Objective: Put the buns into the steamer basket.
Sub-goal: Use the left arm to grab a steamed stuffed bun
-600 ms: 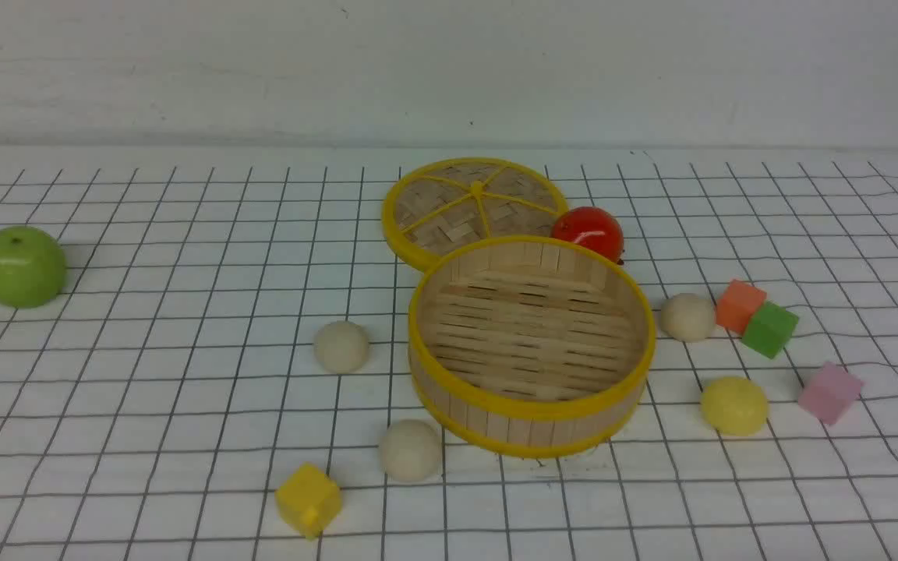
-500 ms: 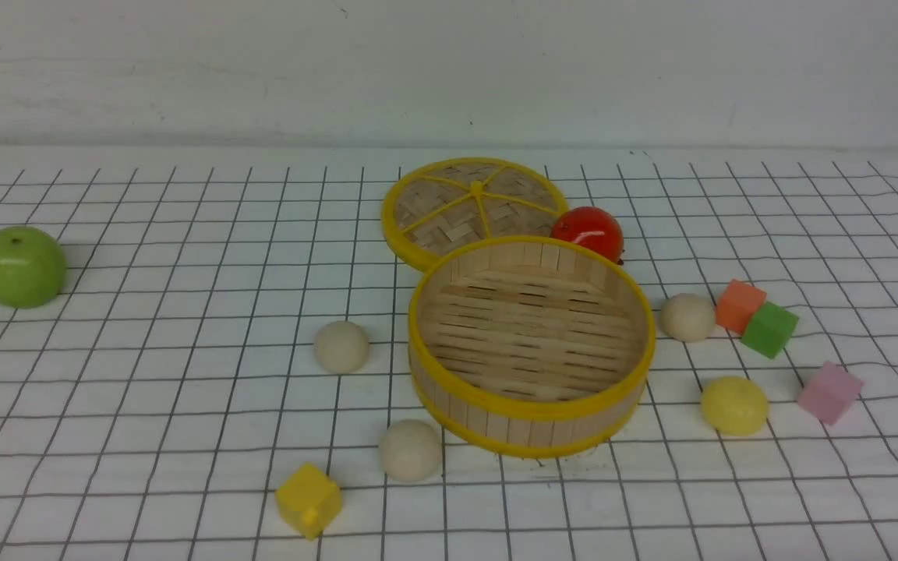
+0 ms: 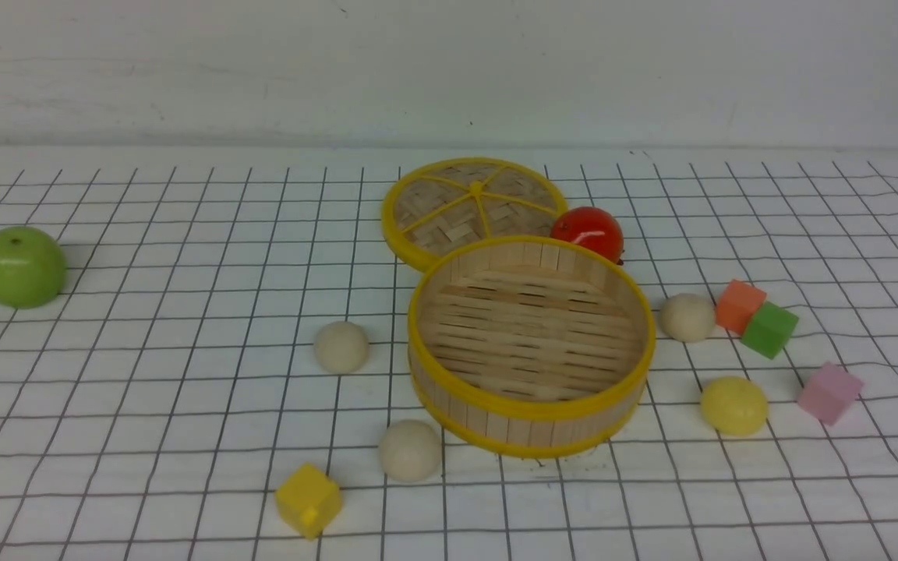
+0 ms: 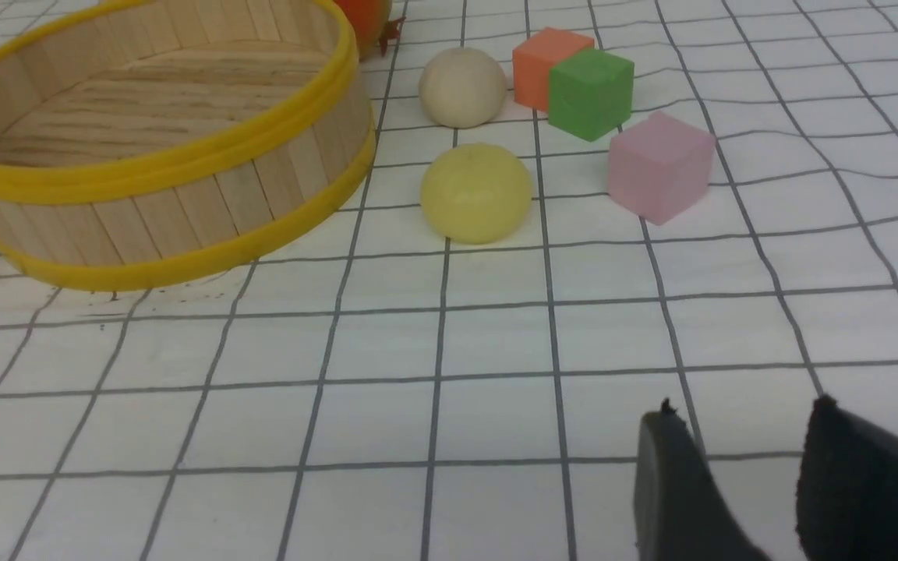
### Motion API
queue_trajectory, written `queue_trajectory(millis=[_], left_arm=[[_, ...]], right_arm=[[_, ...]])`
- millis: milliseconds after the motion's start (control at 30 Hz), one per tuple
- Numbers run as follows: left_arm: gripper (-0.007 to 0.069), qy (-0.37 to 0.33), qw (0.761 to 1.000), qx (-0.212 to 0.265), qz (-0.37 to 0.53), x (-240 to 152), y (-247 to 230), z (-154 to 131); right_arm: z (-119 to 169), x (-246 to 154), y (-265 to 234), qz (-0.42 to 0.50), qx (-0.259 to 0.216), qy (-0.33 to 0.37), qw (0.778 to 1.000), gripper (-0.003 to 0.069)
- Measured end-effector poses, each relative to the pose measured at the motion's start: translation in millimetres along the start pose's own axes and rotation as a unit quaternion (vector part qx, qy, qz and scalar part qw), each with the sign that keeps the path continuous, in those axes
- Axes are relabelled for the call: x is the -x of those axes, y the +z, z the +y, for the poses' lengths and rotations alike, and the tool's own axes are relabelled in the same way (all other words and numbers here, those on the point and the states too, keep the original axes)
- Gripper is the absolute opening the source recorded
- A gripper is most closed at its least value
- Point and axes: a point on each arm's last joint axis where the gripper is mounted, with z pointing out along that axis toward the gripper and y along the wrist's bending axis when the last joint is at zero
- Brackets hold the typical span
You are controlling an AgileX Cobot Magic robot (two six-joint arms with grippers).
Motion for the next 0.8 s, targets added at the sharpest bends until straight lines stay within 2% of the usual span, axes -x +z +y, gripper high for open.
queue_trajectory(millis=[167,267,367,433,467,500,633,700,733,767,800], left_arm=[[0.0238,-0.004,1.000,-0.003,-0.006,1.1,0.0,-0.6],[0.0238,-0.051,0.998,-0.022,-0.024,4.6,-0.2,-3.8],[0.0238,-0.194,0.977,-0.066,-0.061,13.3,-1.5,-9.6],[0.0238,-0.261,0.957,-0.085,-0.096,20.8,-3.0,-10.3],[0.0238,-0.266,0.955,-0.087,-0.096,20.8,-3.0,-10.4],[0.0238,-0.292,0.943,-0.093,-0.132,27.6,-4.7,-9.0],[0.0211,-0.305,0.930,-0.096,-0.182,36.4,-7.8,-6.3],[0.0125,-0.294,0.935,-0.114,-0.163,45.2,-14.0,-15.9],[0.0125,-0.293,0.935,-0.116,-0.161,46.4,-14.8,-17.0],[0.0087,-0.278,0.940,-0.120,-0.157,50.1,-17.6,-20.5],[0.0036,-0.231,0.954,-0.131,-0.143,62.8,-26.7,-31.6]], right_arm=[[0.0,0.0,0.0,0.000,0.000,0.000,1.000,0.0241],[0.0,0.0,0.0,0.000,0.000,0.000,1.000,0.0241],[0.0,0.0,0.0,0.000,0.000,0.000,1.000,0.0241],[0.0,0.0,0.0,0.000,0.000,0.000,1.000,0.0241],[0.0,0.0,0.0,0.000,0.000,0.000,1.000,0.0241],[0.0,0.0,0.0,0.000,0.000,0.000,1.000,0.0241],[0.0,0.0,0.0,0.000,0.000,0.000,1.000,0.0241],[0.0,0.0,0.0,0.000,0.000,0.000,1.000,0.0241],[0.0,0.0,0.0,0.000,0.000,0.000,1.000,0.0241],[0.0,0.0,0.0,0.000,0.000,0.000,1.000,0.0241],[0.0,0.0,0.0,0.000,0.000,0.000,1.000,0.0241]])
